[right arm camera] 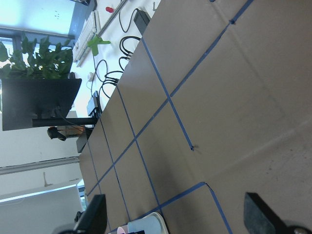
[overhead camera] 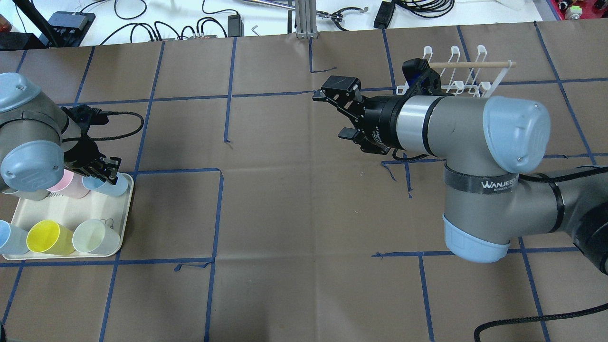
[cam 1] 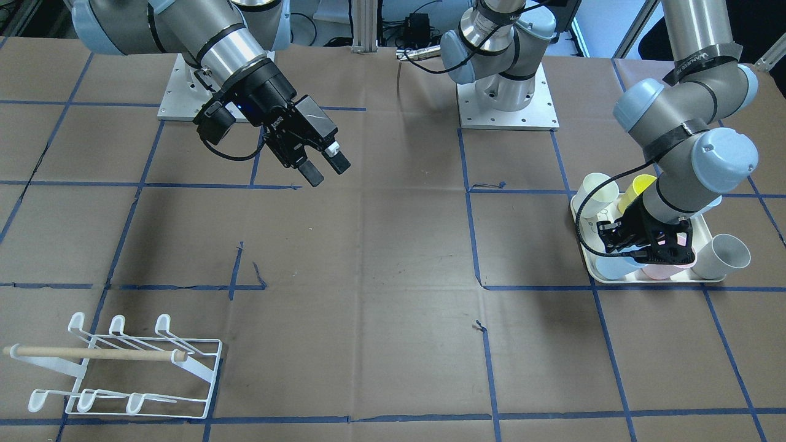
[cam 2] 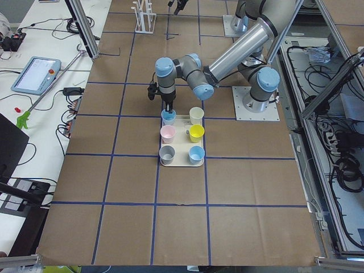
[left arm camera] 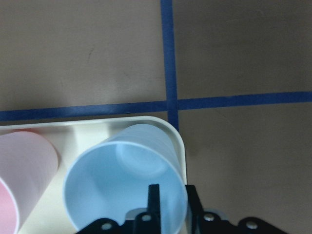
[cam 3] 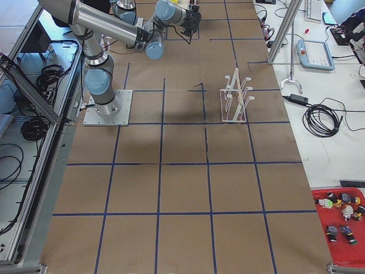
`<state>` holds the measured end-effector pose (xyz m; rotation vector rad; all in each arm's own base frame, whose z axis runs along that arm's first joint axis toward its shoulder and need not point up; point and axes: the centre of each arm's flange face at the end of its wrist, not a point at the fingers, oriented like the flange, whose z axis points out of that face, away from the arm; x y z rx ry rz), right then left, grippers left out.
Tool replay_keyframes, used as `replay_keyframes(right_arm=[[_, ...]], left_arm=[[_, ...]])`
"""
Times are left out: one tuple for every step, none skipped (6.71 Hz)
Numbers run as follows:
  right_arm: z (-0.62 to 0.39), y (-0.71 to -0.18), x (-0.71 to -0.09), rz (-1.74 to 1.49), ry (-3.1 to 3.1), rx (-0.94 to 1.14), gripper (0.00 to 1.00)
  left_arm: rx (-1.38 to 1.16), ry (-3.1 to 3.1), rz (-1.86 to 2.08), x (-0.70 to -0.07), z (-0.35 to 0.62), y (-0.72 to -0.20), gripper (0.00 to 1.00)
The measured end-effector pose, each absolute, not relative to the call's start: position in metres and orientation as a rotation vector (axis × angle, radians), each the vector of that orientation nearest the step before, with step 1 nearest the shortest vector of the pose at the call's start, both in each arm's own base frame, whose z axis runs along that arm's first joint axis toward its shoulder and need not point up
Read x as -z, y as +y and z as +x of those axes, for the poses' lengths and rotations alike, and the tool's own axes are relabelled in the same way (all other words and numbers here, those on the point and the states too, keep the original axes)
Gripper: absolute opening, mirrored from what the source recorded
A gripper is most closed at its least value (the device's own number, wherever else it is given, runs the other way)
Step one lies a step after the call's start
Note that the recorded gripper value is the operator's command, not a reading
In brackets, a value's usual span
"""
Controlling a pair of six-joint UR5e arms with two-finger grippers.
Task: Transfer IKEA cup to right arm and place on rack
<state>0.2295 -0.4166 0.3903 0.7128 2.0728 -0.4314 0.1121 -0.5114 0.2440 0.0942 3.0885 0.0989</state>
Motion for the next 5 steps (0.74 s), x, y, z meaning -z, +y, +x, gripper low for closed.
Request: replay_keyframes(right_arm=[[0.230, -0.420, -0.385, 0.738, 2.009, 0.454, 1.00], [0.232, -0.424, -0.380, 0.772, 1.936, 0.469, 1.00], [0.233, -0.427, -0.373, 0.794, 1.866, 0.485, 1.00], [0.234, -0.426, -0.368, 0.798, 1.818, 0.504, 1.00], [0.234, -0.421, -0.363, 0.798, 1.794, 0.518, 1.00]], left_arm=[[-0.088, 3.074, 0.096, -0.250, 0.113, -0.512, 0.00], [-0.059, 3.064, 0.094, -0.261, 0.113, -0.514, 0.00], [-0.009, 3.049, 0.094, -0.281, 0.112, -0.518, 0.00], [0.044, 3.034, 0.095, -0.307, 0.110, -0.520, 0.00], [0.097, 3.033, 0.098, -0.338, 0.108, -0.521, 0.00]])
